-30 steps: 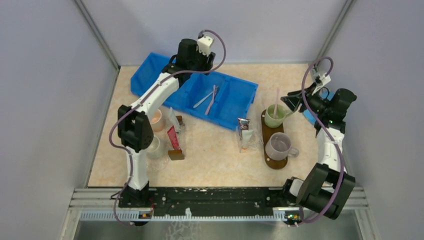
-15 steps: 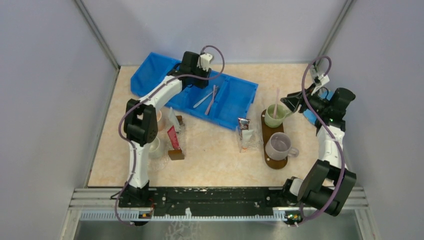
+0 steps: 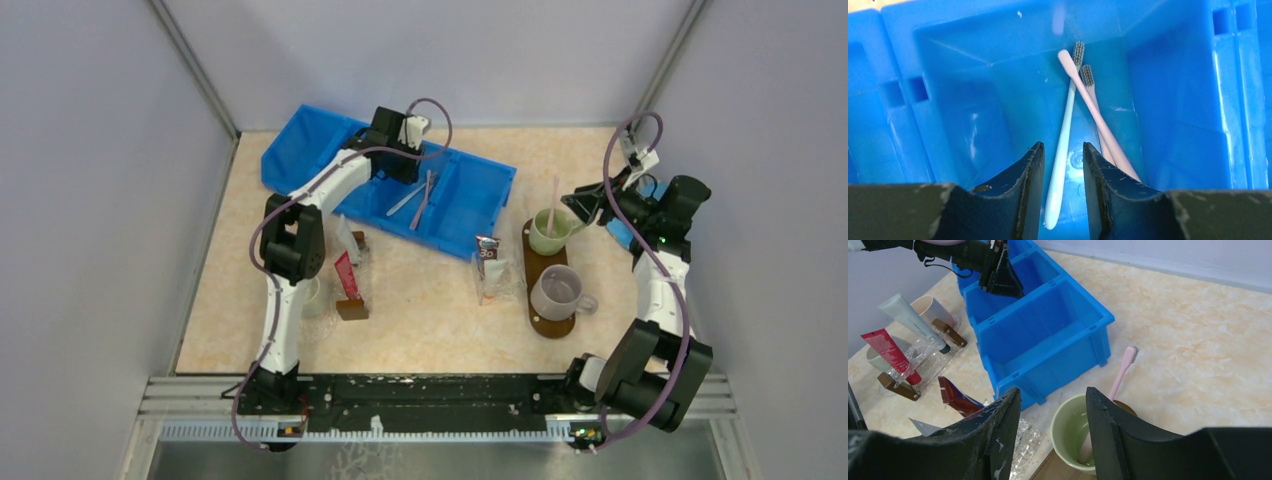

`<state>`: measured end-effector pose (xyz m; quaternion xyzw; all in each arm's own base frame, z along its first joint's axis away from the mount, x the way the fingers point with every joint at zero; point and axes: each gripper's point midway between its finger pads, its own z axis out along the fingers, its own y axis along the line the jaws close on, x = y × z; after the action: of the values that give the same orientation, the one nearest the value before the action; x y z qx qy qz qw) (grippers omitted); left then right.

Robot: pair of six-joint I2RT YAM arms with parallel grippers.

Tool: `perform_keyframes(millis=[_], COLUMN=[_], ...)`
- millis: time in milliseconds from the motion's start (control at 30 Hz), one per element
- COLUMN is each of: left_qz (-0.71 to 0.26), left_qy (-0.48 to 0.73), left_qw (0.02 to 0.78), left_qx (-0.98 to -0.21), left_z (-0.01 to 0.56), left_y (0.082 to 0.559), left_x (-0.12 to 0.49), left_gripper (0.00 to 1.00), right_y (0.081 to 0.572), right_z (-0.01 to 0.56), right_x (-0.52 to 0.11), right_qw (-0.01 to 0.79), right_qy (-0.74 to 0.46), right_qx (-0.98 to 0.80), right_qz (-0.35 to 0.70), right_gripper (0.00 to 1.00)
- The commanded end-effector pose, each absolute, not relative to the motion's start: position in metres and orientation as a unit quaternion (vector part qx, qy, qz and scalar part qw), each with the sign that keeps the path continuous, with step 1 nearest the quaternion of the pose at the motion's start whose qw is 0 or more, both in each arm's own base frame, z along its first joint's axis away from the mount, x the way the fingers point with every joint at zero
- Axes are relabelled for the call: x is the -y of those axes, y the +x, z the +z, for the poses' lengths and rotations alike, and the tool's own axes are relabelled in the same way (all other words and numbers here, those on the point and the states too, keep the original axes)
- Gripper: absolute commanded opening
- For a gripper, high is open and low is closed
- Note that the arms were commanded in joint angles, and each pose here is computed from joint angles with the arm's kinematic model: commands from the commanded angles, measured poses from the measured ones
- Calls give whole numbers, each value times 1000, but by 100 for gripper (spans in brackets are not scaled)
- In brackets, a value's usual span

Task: Prepare toiletry sets of a toothbrush and toothpaste on the tray
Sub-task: Pick up the toothbrush from the storage box.

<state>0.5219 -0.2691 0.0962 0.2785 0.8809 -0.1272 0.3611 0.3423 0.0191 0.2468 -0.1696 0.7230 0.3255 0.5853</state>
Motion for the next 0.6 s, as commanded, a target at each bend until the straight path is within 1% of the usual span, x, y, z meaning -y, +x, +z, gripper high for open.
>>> perform_keyframes(millis=[0, 300, 467, 567], left_qz=[-133, -108, -83, -89], left_qy=[285, 278, 285, 293], left_qw=[340, 320, 279, 266], left_qx=[-886, -899, -913, -914], left_z=[80, 53, 24, 20], left_y=[525, 532, 524, 520], left_x=[274, 270, 263, 267], left_gripper=[41, 41, 42, 42], right_y=[346, 345, 345, 345], right_z=[266, 267, 268, 269], right_x=[-16, -17, -17, -17], right_qw=[608, 609, 610, 611], right_qy=[-190, -192, -192, -192], right_qx=[-707, -705, -704, -703], right_qz=[308, 308, 309, 308], right_gripper=[51, 51, 51, 51])
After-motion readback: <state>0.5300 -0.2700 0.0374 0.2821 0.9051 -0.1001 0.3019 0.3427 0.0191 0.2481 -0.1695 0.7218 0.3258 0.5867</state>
